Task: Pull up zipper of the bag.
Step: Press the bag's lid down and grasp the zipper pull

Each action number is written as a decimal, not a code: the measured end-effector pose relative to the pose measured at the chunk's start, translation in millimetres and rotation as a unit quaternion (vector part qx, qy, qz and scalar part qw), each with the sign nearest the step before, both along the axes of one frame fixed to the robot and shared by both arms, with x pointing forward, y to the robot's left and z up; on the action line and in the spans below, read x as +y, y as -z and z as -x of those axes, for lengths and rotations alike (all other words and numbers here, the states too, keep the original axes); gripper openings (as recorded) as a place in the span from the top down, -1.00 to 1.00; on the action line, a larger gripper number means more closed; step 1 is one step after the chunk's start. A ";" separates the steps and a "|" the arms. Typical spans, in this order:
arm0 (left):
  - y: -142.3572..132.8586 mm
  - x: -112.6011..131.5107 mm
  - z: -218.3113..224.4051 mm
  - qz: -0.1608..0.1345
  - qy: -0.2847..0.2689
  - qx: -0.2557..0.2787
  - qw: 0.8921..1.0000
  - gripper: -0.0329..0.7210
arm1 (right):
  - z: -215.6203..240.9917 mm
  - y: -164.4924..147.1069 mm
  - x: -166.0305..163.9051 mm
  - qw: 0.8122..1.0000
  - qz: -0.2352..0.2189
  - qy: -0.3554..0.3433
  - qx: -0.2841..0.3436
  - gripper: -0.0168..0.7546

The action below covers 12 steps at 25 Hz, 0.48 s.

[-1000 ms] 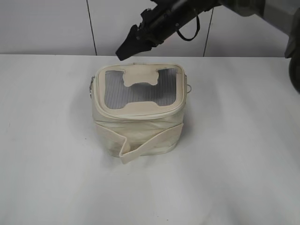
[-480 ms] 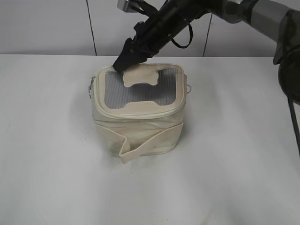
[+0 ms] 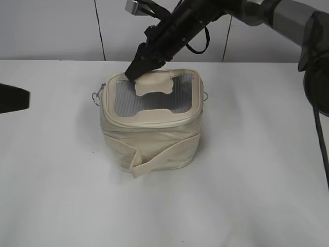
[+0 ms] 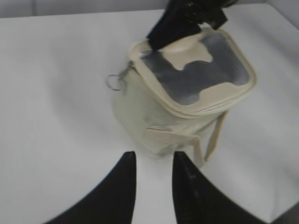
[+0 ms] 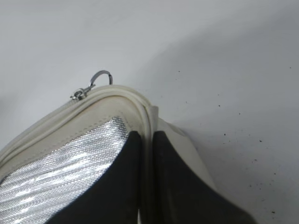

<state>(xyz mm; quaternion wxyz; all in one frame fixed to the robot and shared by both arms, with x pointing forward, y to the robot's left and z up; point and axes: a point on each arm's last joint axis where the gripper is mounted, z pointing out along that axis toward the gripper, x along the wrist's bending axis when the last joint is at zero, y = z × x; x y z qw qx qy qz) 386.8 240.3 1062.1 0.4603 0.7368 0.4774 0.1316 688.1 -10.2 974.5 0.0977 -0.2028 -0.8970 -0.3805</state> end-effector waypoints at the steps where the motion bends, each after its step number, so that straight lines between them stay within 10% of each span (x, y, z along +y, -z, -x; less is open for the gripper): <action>1: 6.7 -3.7 -14.9 0.000 0.028 0.011 1.000 0.35 | 0.0 0.0 0.0 1.000 0.000 0.000 0.000 0.83; 5: 27.9 -4.1 -69.3 0.024 0.120 0.021 0.992 0.31 | 0.3 0.0 0.5 1.000 0.000 0.000 0.001 0.84; 12: 90.3 2.5 -142.3 -0.065 0.225 -0.020 0.972 -0.02 | 0.4 -0.1 0.6 1.000 0.000 0.001 0.002 0.84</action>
